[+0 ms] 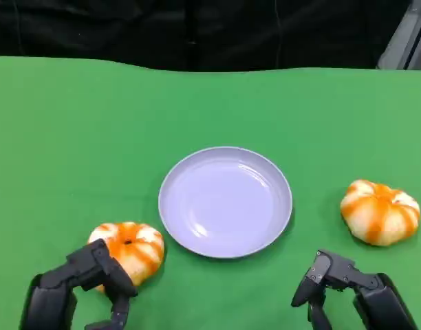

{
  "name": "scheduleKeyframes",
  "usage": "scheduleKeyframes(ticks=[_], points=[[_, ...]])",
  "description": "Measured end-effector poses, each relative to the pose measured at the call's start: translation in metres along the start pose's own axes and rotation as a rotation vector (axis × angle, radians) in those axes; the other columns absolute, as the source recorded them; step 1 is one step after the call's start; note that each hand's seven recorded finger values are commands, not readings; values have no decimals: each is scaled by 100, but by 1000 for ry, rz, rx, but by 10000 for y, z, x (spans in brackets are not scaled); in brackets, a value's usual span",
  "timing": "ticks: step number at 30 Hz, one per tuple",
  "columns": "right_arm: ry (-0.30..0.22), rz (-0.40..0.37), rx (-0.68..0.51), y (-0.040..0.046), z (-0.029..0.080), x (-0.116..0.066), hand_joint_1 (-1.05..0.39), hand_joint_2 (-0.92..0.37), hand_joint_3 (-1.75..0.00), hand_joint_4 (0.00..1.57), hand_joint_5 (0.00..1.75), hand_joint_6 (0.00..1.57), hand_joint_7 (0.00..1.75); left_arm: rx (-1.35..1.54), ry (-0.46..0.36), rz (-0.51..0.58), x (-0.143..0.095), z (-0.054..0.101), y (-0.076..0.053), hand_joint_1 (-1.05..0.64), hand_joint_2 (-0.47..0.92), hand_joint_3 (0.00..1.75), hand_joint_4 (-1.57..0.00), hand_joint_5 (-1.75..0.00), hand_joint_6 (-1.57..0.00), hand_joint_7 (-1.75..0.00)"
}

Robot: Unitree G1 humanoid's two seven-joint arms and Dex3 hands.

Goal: Grasp the bread from the table and place it into the plate.

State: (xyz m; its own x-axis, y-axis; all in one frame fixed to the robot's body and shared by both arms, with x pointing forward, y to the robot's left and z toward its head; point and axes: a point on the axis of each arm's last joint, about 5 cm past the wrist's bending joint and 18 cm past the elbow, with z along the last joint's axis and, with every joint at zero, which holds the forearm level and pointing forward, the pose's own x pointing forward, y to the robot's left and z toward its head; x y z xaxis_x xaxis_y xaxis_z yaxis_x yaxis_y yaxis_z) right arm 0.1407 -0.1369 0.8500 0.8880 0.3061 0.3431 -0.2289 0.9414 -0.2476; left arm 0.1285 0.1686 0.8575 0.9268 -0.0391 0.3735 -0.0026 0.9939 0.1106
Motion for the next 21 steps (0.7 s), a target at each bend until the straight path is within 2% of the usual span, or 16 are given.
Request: scheduleKeyframes(ticks=[3,4,5,9,10,13,16,21], points=[[0,0,0,0,0,0,-40,-40,-146,71,175,65,157,-5,-1,9,0,1,-9,-5,60,92,-73,-140,-77,-115],[0,0,0,1,0,0,-40,-40,-145,71,175,65,157,-6,-1,11,-1,3,-11,-7,67,77,-70,-133,-75,-102],[0,1,1,1,0,0,-40,-40,-145,71,175,65,157,-6,-3,13,-1,7,-12,-8,69,70,-69,-130,-75,-97],[-3,3,3,1,6,2,-39,-42,-142,72,175,65,157,63,-15,13,10,33,3,-20,66,57,-63,-108,-69,-67],[-4,3,2,1,8,3,-39,-42,-143,72,175,65,157,89,-15,7,12,39,5,-25,71,46,-60,-98,-68,-54],[-5,3,2,4,12,2,-39,-41,-144,72,175,65,157,160,12,-17,15,74,4,-30,81,20,-58,-79,-64,-31],[-6,1,4,13,16,3,-41,-41,-143,73,175,65,158,227,16,-30,53,136,10,-33,83,11,-53,-74,-61,-20],[1,1,9,25,15,6,-41,-41,-143,72,175,65,157,363,16,-63,107,222,38,-43,82,5,-47,-71,-59,-14]])
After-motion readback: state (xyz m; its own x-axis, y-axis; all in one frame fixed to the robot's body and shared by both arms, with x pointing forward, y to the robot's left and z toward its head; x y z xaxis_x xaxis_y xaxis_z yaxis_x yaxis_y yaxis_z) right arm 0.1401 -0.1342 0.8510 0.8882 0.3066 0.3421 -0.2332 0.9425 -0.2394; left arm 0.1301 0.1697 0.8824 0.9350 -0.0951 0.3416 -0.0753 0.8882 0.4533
